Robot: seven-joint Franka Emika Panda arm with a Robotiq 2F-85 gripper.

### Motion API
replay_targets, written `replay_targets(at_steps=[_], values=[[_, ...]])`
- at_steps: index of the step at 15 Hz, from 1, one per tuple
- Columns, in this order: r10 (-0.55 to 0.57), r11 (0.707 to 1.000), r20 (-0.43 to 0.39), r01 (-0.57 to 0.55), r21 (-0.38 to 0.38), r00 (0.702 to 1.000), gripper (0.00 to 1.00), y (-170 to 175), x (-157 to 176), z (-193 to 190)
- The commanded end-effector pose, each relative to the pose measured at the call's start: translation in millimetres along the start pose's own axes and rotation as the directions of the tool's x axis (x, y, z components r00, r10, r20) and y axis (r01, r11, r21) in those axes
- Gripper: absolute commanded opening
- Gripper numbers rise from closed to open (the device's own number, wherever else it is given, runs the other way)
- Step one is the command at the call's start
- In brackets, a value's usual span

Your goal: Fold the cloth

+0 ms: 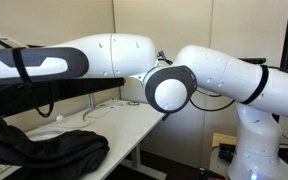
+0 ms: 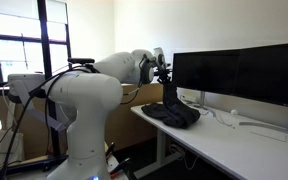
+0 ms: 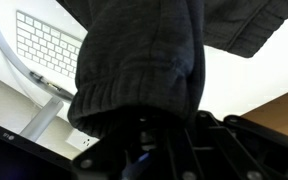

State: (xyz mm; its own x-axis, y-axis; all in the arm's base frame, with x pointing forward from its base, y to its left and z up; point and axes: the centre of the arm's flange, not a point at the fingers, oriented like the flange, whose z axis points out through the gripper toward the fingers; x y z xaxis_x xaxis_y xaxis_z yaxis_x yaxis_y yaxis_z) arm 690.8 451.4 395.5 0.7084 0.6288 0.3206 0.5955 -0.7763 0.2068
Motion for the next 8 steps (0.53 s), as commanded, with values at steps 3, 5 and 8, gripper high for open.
replay_targets(at_steps=[3, 5, 8], values=[[-0.003, 1.0, 0.006, 0.003, 0.006, 1.0, 0.05, 2, -2, 6], [0.007, 1.0, 0.03, -0.007, 0.012, 1.0, 0.05, 12, 5, 19], [-0.026, 0.999, 0.045, 0.024, 0.038, 0.999, 0.05, -1, -8, 38]])
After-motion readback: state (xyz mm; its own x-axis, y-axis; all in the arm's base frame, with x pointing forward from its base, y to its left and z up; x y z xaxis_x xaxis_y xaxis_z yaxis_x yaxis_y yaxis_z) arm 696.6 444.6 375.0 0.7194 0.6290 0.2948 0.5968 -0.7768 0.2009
